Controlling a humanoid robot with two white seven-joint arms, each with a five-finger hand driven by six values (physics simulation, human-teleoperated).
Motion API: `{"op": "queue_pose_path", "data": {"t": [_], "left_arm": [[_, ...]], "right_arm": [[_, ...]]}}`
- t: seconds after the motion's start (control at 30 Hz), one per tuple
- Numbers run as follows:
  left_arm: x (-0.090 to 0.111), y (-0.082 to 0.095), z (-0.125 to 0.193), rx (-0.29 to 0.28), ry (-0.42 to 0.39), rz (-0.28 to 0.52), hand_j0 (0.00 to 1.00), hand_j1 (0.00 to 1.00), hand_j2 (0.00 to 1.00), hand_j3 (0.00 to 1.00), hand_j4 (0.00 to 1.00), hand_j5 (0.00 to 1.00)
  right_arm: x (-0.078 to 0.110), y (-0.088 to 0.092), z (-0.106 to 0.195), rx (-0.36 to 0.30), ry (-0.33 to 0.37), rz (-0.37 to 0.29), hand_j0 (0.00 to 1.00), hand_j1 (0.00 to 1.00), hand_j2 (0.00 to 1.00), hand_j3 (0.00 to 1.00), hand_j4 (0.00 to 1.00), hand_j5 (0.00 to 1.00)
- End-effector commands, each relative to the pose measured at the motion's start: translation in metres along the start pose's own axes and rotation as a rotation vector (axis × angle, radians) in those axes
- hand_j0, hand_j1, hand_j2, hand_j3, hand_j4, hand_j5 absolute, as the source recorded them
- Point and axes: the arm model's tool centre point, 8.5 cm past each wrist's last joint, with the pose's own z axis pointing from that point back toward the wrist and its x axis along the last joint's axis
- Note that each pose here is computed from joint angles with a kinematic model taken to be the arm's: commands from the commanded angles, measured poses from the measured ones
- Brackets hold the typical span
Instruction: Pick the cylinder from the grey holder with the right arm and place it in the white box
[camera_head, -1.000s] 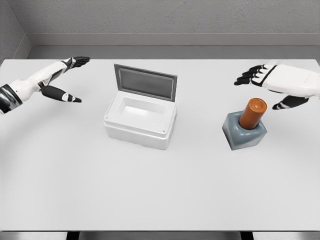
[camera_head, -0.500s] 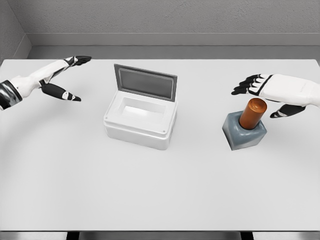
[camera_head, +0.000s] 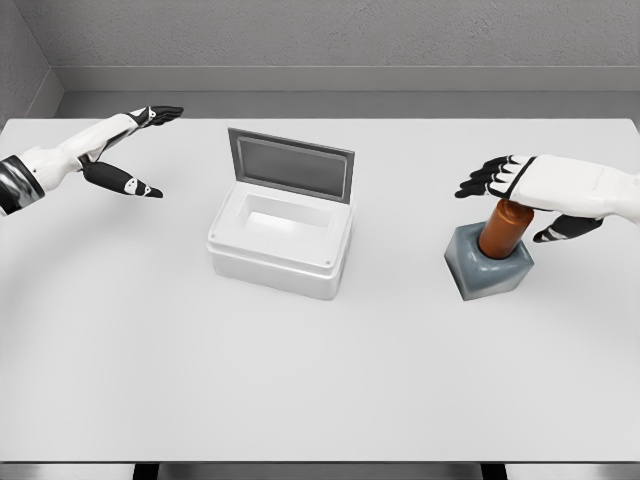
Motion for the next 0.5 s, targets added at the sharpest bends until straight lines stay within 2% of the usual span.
{"op": "queue_pose_path", "data": {"t": [0.0,0.47], "left_arm": [[0.0008,0.0006,-0.0005,0.006,-0.005,0.006,1.0,1.0,1.0,1.0,1.0,1.0],[0.0018,-0.0021,-0.0038,0.002,-0.01,0.009,1.0,1.0,1.0,1.0,1.0,1.0]], "right_arm": [[-0.0015,0.0001,0.0004,0.0,0.004,-0.006,1.0,1.0,1.0,1.0,1.0,1.0],[-0.0002,0.0018,-0.0018,0.009,-0.002,-0.008,0.99,0.99,0.99,0.99,0.99,0.99]]}}
